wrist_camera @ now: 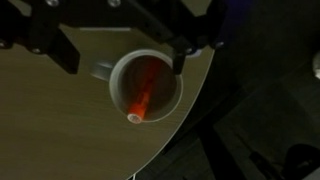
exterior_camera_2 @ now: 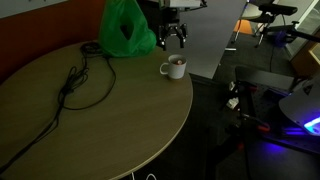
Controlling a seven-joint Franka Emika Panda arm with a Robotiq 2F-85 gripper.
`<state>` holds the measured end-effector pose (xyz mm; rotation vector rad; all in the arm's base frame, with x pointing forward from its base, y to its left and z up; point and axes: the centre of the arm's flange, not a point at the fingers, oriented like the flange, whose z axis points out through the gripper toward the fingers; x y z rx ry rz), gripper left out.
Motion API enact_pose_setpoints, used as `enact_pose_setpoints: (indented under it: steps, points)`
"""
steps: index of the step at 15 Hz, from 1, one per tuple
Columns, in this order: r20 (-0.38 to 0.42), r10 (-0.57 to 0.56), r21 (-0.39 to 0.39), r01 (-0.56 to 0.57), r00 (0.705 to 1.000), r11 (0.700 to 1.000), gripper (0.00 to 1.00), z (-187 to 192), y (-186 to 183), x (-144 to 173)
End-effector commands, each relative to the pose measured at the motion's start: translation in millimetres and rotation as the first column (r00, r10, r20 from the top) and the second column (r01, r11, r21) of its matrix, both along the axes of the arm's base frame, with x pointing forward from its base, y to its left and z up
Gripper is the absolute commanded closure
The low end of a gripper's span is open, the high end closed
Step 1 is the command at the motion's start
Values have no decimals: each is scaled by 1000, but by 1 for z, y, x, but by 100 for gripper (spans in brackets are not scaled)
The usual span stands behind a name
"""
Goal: Put the orange marker in the white mug
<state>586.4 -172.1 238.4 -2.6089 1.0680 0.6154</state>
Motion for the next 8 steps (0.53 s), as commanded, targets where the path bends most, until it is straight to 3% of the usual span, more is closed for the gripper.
enact_pose_setpoints:
  steps: [1, 5, 8]
  points:
    - [74, 46, -96, -39, 996, 995, 0, 28, 14, -15]
    - [110, 109, -154, -92, 988, 984, 0, 64, 28, -29]
    - [201, 139, -236, -90, 970, 968, 0, 91, 35, -44]
